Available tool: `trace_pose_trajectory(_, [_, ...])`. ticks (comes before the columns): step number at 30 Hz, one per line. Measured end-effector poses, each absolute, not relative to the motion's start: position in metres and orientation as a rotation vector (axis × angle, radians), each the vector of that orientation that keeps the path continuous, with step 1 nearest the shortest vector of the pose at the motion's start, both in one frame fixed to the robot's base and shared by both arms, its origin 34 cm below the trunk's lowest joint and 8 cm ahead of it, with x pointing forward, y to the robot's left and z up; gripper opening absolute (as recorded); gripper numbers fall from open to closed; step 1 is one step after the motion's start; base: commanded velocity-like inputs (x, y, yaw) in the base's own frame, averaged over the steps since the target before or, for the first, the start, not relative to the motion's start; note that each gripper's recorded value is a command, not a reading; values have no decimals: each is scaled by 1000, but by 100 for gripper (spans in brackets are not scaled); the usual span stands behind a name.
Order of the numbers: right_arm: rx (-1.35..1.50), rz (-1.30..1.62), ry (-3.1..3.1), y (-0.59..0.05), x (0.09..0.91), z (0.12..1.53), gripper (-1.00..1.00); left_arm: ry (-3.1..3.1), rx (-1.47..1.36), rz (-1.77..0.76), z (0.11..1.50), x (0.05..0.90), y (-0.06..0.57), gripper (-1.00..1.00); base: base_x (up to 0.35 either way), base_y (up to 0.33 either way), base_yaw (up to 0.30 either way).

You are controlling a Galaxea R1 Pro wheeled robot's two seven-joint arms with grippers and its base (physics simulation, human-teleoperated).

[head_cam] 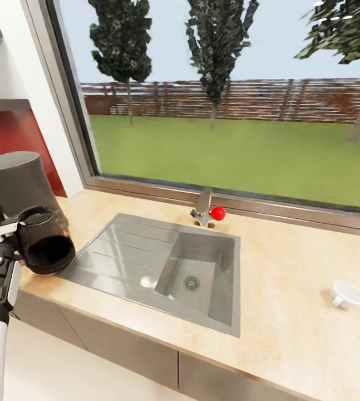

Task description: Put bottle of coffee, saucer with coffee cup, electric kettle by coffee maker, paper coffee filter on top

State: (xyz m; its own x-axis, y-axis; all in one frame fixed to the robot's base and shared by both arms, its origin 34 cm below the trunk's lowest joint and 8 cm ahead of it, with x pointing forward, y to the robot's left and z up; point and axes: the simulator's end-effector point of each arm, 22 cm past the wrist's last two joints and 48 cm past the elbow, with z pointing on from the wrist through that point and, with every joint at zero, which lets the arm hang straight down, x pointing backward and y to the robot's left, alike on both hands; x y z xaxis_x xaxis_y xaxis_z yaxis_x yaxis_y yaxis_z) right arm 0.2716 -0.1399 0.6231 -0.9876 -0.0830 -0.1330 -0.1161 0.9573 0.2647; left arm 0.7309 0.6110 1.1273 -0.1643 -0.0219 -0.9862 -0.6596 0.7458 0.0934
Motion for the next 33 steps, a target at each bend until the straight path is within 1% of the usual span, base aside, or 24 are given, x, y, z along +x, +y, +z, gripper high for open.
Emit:
trace_pose_trajectory(25, [-152, 412, 2990, -142, 272, 623, 100, 1656, -541, 607, 1101, 733, 609, -100, 10, 0, 0])
trace_pose_trajectory(33, [-153, 412, 2989, -142, 272, 623, 100, 1678, -524, 620, 1088, 723, 609, -100, 0, 0, 0])
